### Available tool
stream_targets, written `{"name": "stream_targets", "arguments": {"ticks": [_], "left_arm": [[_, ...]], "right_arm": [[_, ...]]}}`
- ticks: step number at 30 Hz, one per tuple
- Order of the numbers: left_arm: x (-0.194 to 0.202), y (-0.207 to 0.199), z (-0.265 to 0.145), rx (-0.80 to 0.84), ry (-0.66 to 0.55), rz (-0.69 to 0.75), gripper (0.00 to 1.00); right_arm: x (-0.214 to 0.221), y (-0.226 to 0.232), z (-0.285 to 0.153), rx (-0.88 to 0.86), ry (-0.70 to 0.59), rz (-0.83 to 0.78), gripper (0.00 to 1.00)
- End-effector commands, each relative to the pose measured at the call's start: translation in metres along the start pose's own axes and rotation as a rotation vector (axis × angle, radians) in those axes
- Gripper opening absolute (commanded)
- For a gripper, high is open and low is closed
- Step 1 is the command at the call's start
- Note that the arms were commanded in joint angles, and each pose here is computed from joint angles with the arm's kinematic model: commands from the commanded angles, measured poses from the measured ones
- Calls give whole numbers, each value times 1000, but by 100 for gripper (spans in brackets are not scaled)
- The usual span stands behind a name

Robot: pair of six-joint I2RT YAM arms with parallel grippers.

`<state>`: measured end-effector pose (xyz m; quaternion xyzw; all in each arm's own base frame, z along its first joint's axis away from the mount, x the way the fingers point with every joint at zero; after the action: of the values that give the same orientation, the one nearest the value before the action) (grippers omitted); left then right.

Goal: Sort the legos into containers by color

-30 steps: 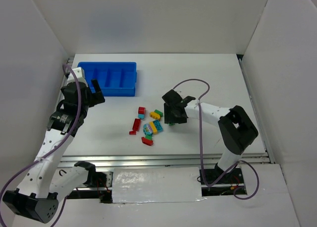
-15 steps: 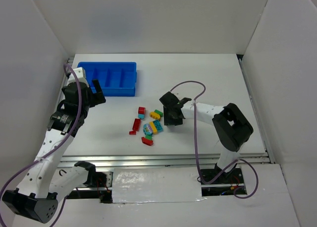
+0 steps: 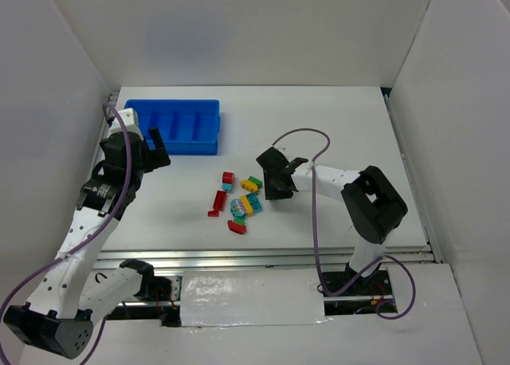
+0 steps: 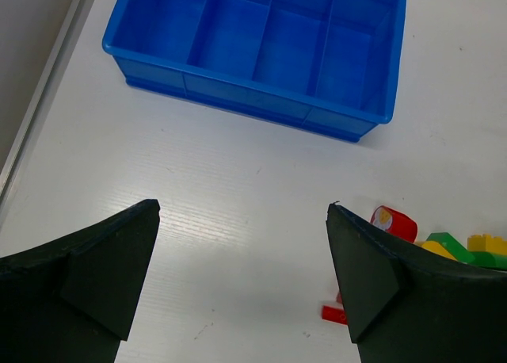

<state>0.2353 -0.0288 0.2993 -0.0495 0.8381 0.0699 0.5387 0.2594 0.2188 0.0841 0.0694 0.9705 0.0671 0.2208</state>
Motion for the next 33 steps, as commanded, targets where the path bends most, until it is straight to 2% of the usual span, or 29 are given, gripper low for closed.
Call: {"name": "stream_targets", "arguments": {"ticks": [1, 3, 6, 7, 11, 15, 16, 19, 21, 25, 27, 28, 29, 33], "left_arm": [[-6, -4, 2, 17, -27, -13, 99], [-6, -4, 3, 19, -25, -13, 100], [-9, -7, 1, 38, -23, -16, 100], [-9, -8, 1, 50, -18, -16, 99], [-28, -20, -8, 157, -29, -55, 99], [-44, -47, -17, 385, -32, -130, 99], [-48, -59, -24, 502, -21, -166, 99], [-60, -81, -33, 708, -21, -222, 99], [-68, -86, -37, 757, -32, -237, 99], [-78, -74, -40, 652, -55, -248, 99], [-82, -57, -37, 489, -90, -267, 100], [-77, -52, -37, 443, -69, -263, 99], [-78, -38, -32, 310, -90, -271, 99], [-59, -6, -21, -3, -49, -258, 99]], "right_arm": [[-5, 4, 0, -15, -48, -17, 42], [-6, 5, -5, -36, -59, -15, 19], [-11, 7, -22, -66, -87, -12, 17], [-12, 5, -29, -71, -95, -13, 12], [-23, 9, -81, -218, -185, -32, 11], [-27, 24, -127, -442, -234, -95, 11], [-29, 31, -137, -508, -252, -112, 11], [-31, 43, -164, -680, -296, -151, 11], [-33, 50, -175, -750, -307, -157, 10], [-58, 70, -166, -676, -323, -96, 9], [-79, 96, -146, -624, -301, -60, 7], [-92, 118, -131, -606, -273, -58, 7], [-98, 127, -120, -588, -252, -47, 7], [-130, 173, -78, -532, -243, 9, 8]]}}
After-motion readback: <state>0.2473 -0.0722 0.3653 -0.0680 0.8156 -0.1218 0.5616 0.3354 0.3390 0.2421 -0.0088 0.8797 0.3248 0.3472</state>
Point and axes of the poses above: each gripper's point midway between its finger pads, its own z axis out along the fingers, its own y axis along the line the jaws close on, x = y × z, the point moved 7 cm from there along -z, back along the fingers, and after that the axes turned 12 degrees about z, right-handed, at the moved point
